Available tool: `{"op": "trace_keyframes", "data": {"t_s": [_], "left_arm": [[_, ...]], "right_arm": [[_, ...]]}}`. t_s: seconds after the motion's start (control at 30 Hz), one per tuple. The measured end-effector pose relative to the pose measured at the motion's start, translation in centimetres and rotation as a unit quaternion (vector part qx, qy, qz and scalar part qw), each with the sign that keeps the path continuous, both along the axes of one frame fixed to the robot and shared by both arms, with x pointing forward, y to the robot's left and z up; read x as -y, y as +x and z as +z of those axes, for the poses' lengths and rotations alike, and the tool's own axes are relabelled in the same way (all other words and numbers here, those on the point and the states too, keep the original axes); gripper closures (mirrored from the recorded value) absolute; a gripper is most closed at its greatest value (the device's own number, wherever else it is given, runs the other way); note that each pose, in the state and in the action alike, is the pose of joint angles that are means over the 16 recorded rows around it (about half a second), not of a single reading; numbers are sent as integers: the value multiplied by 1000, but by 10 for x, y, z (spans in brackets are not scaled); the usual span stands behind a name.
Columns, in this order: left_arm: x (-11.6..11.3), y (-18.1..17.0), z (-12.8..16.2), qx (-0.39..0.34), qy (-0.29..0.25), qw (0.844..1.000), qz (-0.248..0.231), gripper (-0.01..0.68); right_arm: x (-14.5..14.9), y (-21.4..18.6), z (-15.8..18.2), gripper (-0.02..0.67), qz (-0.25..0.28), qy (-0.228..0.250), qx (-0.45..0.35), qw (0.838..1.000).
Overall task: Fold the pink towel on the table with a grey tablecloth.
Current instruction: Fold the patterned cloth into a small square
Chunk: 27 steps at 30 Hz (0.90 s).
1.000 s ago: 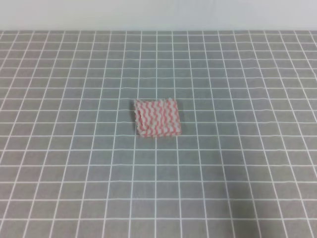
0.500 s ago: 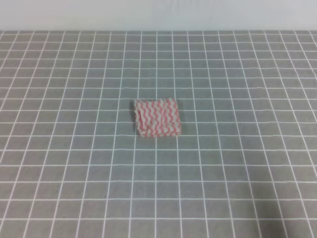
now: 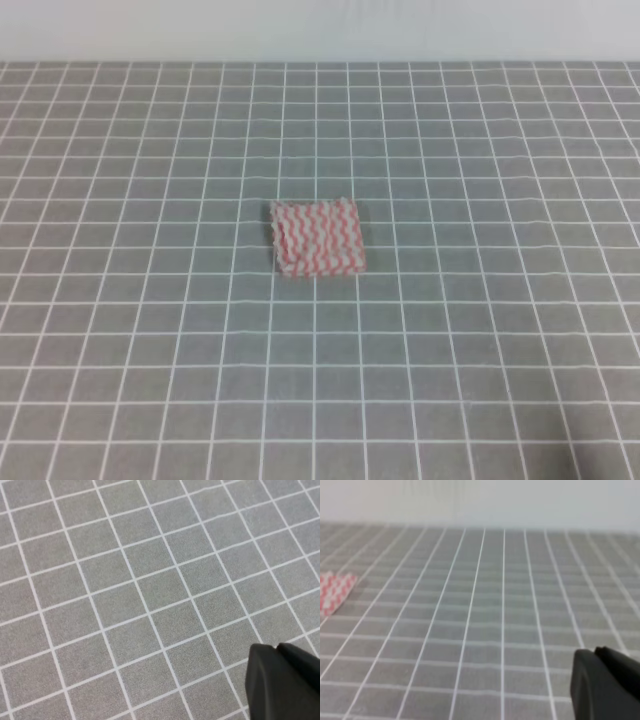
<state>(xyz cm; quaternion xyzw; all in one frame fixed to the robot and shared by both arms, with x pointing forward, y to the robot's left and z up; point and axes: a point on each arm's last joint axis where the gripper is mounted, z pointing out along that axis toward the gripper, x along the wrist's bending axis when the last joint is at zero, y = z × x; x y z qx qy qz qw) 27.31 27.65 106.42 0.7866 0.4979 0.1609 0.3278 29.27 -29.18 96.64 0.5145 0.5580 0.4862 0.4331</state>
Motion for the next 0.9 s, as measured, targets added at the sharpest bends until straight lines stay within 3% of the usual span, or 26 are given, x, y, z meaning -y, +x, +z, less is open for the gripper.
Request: {"op": "trace_keyframes", "data": {"t_s": [0.9], "left_arm": [[-2,0,0,7,6,1000,3,673]], "right_arm": [[0,-1,-4,665,-1,16,-19,1000]]}}
